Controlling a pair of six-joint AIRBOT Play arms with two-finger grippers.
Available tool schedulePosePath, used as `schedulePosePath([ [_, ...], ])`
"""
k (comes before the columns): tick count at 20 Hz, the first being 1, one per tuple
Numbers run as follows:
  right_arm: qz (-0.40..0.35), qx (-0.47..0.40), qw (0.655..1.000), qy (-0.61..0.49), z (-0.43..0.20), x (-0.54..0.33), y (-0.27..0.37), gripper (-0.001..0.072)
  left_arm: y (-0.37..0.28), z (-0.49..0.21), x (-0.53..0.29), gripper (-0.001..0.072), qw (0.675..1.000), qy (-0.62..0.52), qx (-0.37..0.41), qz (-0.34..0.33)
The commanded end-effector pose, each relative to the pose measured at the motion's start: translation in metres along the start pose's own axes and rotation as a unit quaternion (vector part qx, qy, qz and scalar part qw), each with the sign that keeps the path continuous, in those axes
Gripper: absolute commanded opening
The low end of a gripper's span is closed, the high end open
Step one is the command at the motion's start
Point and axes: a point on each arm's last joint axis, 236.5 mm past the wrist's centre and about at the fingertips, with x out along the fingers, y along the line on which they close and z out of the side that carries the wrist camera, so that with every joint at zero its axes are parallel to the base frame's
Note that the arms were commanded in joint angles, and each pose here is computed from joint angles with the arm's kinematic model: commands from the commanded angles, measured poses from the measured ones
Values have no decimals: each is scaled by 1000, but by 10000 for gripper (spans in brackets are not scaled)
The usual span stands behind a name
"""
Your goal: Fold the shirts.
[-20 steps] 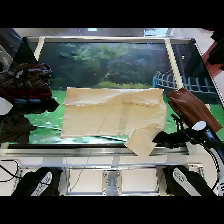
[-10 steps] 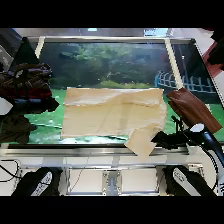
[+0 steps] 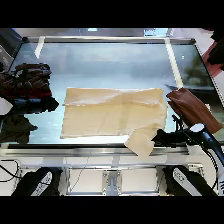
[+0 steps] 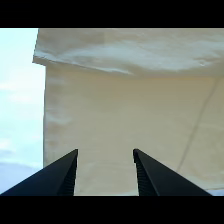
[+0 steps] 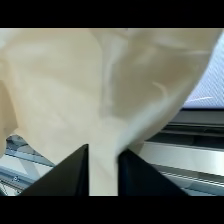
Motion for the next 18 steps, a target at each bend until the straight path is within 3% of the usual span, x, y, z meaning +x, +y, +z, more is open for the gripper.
schedulePosePath([
  [1, 4, -23, 1000, -1, 1, 0, 2, 30, 0, 0, 0, 421, 1000, 0, -1, 0],
  [5, 19, -37, 999, -10, 7, -4, 12, 29, 17, 13, -1, 421, 999, -27, 11, 36],
  [8, 22, -56, 998, -29, 23, -19, 23, 29, 94, -29, 11, 419, 977, 9, -103, 185],
  [10, 25, -70, 997, -36, 29, -27, 31, 29, 117, -83, 28, 418, 960, 66, -150, 227],
  [13, 32, -82, 995, -42, 33, -31, 37, 30, 98, -152, 60, 418, 941, 137, -246, 190],
  [18, 42, -95, 994, -34, 29, -31, 41, 30, 69, -186, 83, 418, 921, 164, -328, 133],
])
